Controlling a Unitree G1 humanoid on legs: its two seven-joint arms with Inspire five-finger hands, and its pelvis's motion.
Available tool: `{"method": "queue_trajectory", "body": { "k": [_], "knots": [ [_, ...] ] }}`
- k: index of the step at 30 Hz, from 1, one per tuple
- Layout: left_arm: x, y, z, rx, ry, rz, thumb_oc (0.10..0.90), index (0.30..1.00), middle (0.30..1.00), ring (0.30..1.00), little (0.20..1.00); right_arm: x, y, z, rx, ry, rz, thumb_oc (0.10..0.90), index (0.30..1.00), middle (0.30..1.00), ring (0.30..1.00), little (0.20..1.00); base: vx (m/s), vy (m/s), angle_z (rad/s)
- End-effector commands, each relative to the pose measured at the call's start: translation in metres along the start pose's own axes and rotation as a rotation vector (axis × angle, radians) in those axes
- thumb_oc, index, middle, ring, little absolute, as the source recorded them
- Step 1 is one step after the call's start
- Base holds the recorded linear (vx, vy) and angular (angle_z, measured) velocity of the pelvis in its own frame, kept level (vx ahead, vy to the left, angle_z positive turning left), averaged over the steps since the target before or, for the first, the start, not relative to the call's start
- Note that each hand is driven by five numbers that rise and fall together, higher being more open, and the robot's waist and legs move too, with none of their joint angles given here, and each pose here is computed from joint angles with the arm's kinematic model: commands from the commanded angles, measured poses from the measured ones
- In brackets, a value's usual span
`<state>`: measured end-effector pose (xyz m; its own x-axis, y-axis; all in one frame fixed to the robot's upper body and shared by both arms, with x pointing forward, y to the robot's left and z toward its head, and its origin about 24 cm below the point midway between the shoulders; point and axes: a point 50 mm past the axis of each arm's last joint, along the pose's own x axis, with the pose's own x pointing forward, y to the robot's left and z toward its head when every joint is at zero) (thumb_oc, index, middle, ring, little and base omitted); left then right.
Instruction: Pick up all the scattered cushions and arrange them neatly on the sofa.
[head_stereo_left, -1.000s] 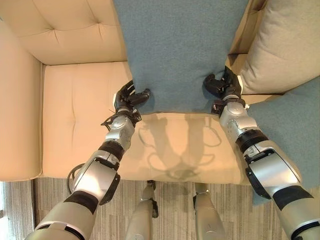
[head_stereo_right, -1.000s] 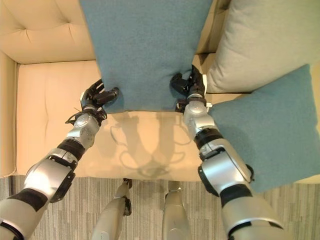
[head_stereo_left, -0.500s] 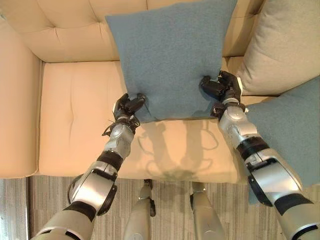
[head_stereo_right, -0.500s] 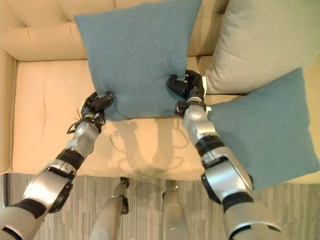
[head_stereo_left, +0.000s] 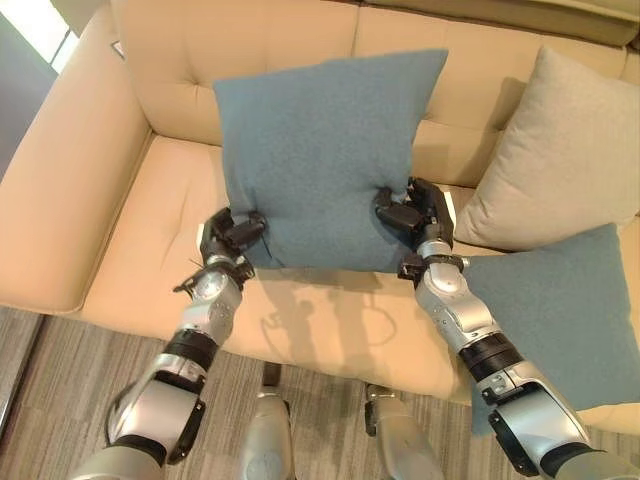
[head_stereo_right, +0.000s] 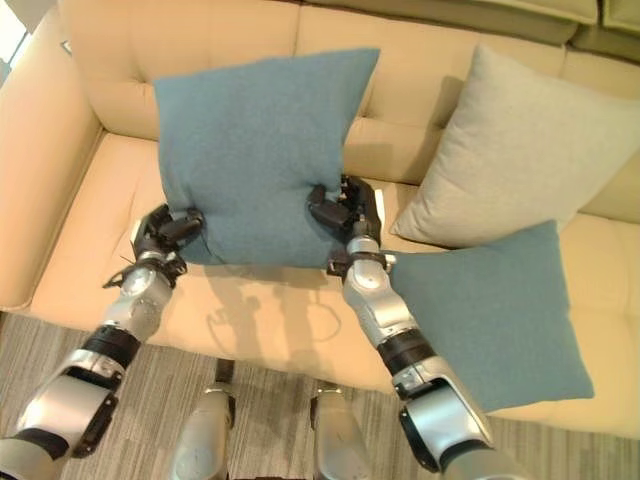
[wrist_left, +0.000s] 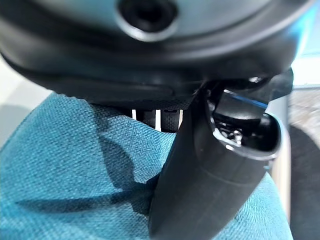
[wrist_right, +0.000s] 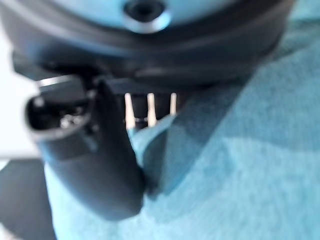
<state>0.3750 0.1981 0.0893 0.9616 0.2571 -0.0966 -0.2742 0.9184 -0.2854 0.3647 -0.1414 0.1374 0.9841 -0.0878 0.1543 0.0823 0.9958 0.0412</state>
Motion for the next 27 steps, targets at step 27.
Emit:
{"method": "queue_trajectory", "body": {
  "k": [27],
  "knots": [
    [-0.045,-0.176,0.266,0.200,-0.892,-0.327,0.400,0.300,0.300,0.300,0.300,0.045,0.073,0.242,-0.384,-0.740,0.003,0.400,0.300,0.300,0.300,0.300,-0.03,0.160,-0.09]
  ]
}}
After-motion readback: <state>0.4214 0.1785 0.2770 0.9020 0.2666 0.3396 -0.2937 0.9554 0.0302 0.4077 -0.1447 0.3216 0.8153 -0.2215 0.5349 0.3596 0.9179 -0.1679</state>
